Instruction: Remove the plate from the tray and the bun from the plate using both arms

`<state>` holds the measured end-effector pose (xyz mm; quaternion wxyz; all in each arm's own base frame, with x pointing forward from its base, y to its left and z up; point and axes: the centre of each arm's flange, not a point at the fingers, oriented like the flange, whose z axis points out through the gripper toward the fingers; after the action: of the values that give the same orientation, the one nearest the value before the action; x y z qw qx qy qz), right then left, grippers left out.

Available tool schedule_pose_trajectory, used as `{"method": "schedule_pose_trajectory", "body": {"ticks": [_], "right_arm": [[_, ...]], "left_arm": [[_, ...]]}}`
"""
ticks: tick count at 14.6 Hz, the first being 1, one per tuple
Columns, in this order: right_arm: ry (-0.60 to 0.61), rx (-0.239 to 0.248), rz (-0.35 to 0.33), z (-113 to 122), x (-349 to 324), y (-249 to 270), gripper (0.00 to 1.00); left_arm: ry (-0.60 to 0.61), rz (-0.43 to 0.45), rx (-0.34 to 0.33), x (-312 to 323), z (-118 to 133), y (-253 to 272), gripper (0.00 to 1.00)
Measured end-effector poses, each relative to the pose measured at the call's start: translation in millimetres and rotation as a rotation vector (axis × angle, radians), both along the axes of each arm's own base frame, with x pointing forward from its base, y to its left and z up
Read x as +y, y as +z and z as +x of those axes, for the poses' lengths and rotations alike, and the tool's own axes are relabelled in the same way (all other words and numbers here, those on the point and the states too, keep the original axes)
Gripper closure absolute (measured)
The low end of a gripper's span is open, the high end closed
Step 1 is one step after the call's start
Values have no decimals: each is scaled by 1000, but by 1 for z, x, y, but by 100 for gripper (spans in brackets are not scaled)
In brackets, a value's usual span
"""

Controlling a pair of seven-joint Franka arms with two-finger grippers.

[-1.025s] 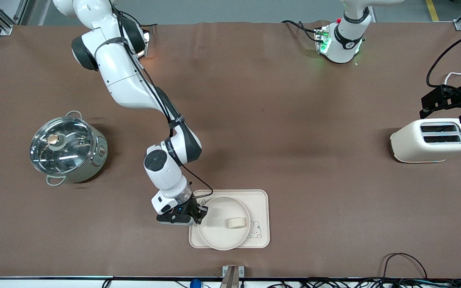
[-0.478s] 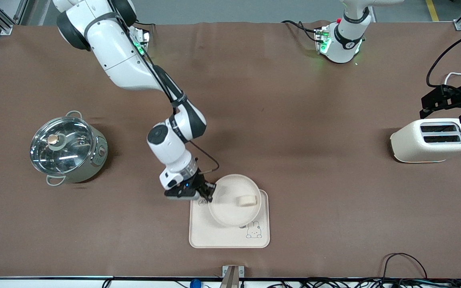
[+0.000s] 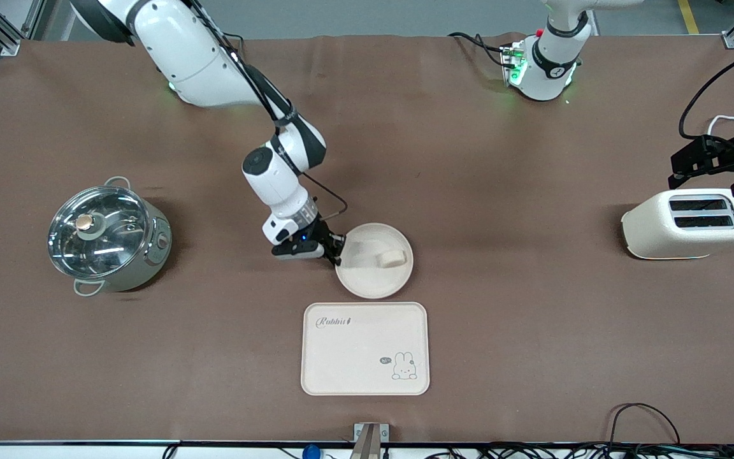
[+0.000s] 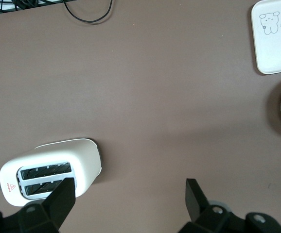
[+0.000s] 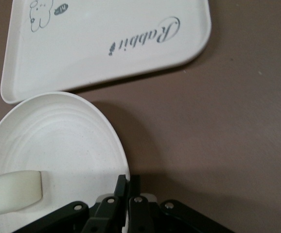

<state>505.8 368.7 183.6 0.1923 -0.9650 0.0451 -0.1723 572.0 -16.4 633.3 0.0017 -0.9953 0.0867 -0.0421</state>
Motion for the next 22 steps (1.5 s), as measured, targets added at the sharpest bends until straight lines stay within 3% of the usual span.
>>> {"method": "schedule_pose_trajectory", "body": {"ticks": [4,5,10,14,19,22], "right_arm": [[-7,22,-16,-17,-11,-7,94],[-24,26,-8,-17,-10,-7,88],[-54,31,21,-16,-1,2,39],[-46,106,-9,12,5,59,0],[-57,232,-86,62,-64,188,0],[-52,258,-124,78,-140,269,0]], "left_arm": [[13,-1,1,-1,0,0,0],[27,-3,2,-3,0,0,0],[60,-14,4,-16,-1,0,0],[94,-32,26,-59,-4,-8,0],[189,-72,81,-229,-6,-80,0],[215,-115,100,-339,-11,-169,0]]}}
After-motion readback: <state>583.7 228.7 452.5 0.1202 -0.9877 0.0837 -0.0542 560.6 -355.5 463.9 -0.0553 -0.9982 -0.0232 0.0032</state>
